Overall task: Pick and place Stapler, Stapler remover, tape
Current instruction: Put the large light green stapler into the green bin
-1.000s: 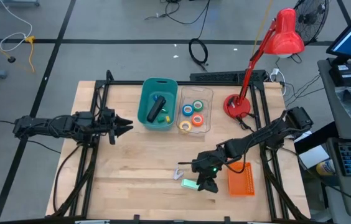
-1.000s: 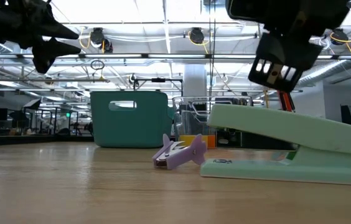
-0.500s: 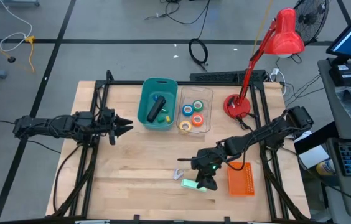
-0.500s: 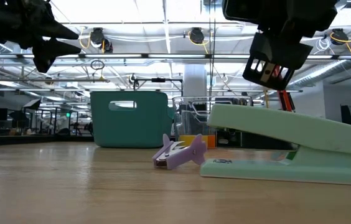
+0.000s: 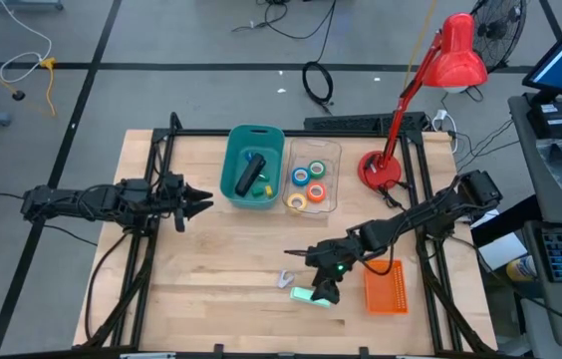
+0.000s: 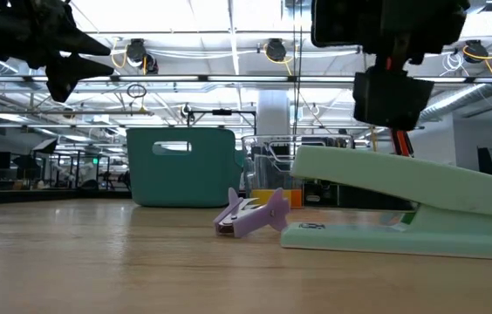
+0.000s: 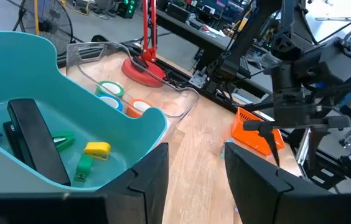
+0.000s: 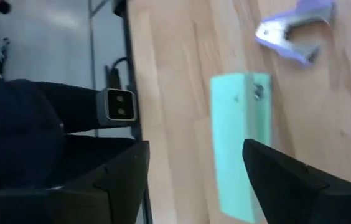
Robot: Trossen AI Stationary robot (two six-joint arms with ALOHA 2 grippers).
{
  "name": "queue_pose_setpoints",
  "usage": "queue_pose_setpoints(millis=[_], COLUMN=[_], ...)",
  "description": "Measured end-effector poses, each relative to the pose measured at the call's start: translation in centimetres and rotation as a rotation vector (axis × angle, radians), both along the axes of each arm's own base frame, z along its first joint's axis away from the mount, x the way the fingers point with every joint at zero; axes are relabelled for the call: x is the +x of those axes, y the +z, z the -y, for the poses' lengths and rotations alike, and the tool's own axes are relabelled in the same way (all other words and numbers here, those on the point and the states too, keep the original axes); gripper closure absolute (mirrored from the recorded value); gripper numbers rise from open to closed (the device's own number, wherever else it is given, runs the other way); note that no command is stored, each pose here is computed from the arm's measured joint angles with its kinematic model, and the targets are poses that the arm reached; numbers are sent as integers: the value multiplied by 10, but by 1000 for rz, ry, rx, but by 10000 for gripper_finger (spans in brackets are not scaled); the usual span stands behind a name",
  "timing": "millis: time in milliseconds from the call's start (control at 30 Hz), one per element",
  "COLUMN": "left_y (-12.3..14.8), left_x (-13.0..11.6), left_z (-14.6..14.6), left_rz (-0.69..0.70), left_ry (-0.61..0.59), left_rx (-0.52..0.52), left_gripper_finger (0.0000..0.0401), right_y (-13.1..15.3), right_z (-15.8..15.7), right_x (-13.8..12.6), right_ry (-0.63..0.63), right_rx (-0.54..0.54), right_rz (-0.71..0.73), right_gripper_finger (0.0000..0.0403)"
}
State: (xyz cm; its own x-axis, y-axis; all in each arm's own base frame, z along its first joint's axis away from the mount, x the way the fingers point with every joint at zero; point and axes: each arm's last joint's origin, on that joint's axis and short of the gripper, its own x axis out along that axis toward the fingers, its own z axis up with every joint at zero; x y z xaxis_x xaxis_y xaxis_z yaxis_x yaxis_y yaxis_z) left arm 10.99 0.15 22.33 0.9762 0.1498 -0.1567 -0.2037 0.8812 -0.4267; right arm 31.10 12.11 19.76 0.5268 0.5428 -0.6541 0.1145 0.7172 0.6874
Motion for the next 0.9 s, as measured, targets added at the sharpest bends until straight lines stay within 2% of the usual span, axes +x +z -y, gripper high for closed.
queue_pose_setpoints(millis=[133,267,400,500,767,900], left_y=[0,0,0,0,0,0], left_x=[0,0,0,0,0,0], left_z=[0,0,0,0,0,0], left_rz=[0,1,1,1,3,5], left_ry=[0,1,1,1,12,14], left_rx=[0,-4,-2,0,-12,-22], left_gripper_finger=[245,245,245,245,245,245], right_y=[3,11,29,34,6,-5], right_z=[-1,-12,-24,-23,-30,-36], right_x=[1,-4,-12,-14,-6,-1], right_ry=[33,50,38,-2,47,57], right_rx=[-18,-48,-264,-374,-397,-395], right_rz=[57,5,-96,-151,-231,-226], right_gripper_finger=[145,148,147,145,148,148])
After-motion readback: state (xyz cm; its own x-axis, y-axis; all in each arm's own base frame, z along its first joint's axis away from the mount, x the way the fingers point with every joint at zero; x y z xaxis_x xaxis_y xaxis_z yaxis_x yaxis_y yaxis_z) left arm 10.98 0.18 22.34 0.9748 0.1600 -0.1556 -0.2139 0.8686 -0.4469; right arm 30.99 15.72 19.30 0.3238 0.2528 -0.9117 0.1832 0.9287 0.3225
